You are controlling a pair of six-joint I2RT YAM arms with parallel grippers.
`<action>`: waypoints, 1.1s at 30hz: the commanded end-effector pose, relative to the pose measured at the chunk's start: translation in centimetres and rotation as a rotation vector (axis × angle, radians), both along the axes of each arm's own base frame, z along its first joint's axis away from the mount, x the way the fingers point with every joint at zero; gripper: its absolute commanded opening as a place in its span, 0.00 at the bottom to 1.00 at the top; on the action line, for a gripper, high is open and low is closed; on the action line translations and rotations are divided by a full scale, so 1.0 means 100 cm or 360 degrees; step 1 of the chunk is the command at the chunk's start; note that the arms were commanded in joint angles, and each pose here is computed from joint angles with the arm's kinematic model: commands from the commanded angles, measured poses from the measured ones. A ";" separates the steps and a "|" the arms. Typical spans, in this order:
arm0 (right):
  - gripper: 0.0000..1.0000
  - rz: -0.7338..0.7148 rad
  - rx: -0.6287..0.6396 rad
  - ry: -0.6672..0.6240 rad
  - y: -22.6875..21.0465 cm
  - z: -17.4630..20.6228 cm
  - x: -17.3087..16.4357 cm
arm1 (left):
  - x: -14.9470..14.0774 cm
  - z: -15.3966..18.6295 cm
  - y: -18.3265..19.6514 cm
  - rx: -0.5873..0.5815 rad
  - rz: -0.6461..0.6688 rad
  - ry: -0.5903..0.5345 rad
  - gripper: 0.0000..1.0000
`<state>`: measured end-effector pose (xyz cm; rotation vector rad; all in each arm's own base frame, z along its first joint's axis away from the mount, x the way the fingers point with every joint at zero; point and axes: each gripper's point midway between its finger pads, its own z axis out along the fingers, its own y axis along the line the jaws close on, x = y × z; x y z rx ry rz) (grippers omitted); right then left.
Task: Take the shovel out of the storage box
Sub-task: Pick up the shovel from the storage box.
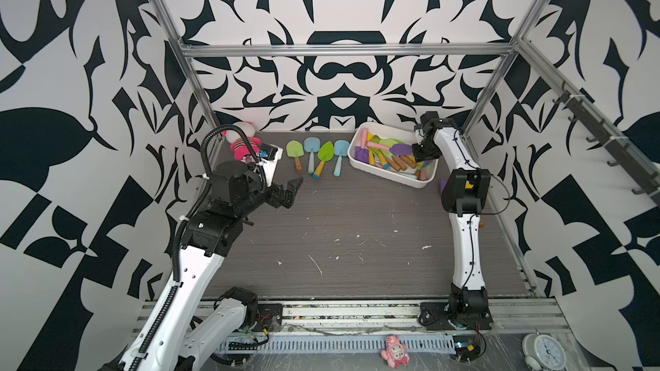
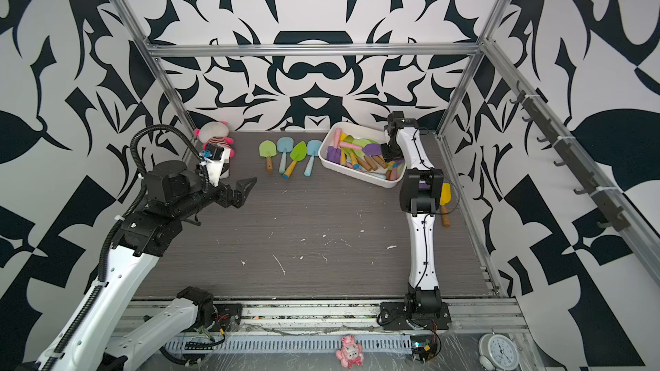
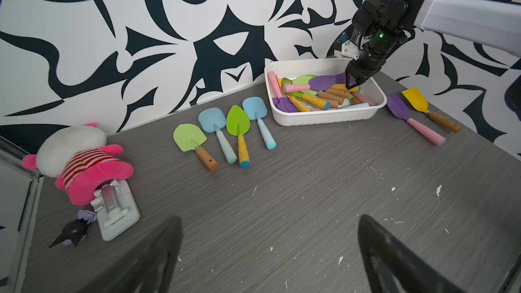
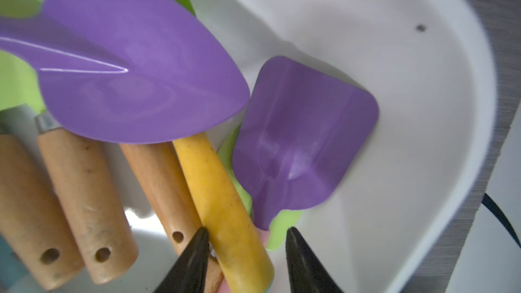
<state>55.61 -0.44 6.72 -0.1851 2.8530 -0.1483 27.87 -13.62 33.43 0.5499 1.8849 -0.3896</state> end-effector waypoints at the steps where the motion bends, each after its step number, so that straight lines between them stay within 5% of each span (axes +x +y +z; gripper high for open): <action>1: 0.45 -0.0004 0.0027 -0.0041 0.003 0.012 0.003 | 0.000 0.010 -0.002 0.0016 -0.0030 -0.0028 0.99; 15: 0.39 -0.0006 0.0115 0.0010 0.013 -0.006 0.002 | 0.001 0.010 -0.003 0.0036 -0.0046 -0.0051 0.99; 25: 0.50 -0.0026 0.0126 0.0043 0.017 -0.018 0.001 | -0.003 0.009 0.000 0.0070 -0.0052 -0.0066 0.99; 33: 0.33 -0.0041 0.0111 0.0022 0.017 -0.010 0.000 | -0.006 0.011 0.000 0.0099 -0.0071 -0.0077 0.99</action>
